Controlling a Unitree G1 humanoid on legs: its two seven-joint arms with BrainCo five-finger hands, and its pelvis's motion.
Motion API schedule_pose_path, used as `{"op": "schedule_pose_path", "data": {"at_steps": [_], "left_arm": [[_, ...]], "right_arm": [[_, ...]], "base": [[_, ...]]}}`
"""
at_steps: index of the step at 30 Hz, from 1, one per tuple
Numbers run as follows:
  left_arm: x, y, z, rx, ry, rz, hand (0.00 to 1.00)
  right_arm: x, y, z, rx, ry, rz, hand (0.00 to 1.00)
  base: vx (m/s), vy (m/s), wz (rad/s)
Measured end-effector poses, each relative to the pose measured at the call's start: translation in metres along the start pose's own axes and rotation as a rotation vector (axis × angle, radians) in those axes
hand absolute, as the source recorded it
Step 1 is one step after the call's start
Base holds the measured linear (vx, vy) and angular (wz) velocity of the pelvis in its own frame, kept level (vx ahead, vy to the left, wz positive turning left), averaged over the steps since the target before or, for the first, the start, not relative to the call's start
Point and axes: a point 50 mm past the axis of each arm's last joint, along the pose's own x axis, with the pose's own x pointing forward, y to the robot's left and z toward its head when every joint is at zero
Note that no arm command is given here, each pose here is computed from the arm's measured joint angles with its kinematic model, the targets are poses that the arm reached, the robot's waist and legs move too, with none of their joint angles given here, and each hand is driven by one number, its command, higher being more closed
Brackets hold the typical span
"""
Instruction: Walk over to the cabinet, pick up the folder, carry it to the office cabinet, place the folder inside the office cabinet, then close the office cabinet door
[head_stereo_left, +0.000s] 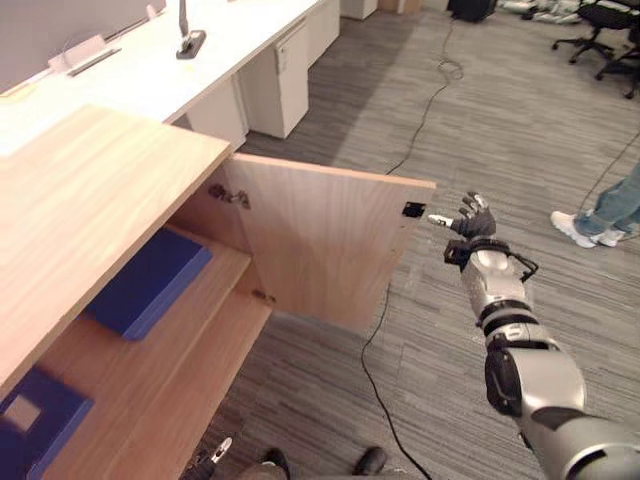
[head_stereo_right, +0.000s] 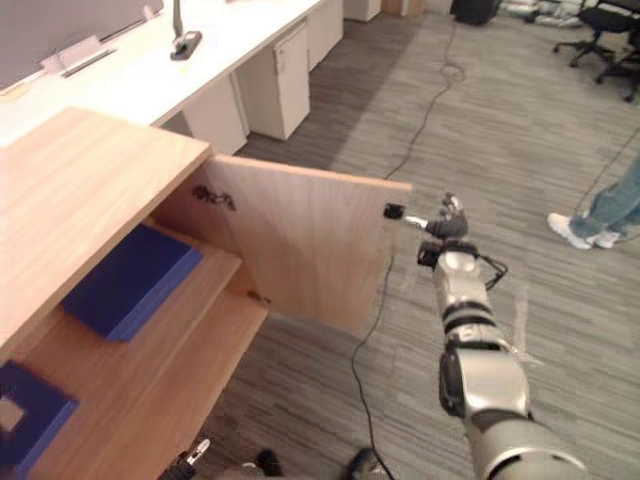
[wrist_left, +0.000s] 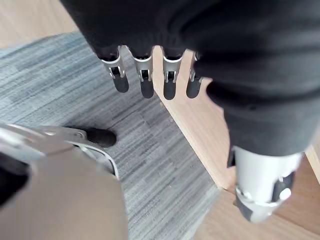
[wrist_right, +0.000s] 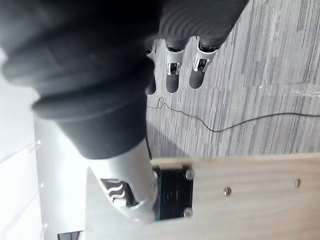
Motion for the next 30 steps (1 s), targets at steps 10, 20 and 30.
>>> {"op": "schedule_pose_path", "data": {"at_steps": [10, 20, 30], "left_arm": [[0.000, 0.003, 0.007, -0.055, -0.035, 0.015, 0.00], [0.003, -0.001, 0.026, -0.072, -0.109, 0.004, 0.00], [0.003, 0.003, 0.025, -0.035, -0.108, 0.019, 0.00]], "right_arm": [[0.008, 0.014, 0.029, 0.144, -0.017, 0.037, 0.00], [0.007, 0.027, 0.032, -0.011, -0.036, 0.145, 0.00], [-0.037, 0.073, 0.046, -0.244, -0.324, 0.513, 0.00]], "base": [[-0.06, 0.005, 0.08], [-0.01, 0.003, -0.02], [-0.04, -0.026, -0.24]]}}
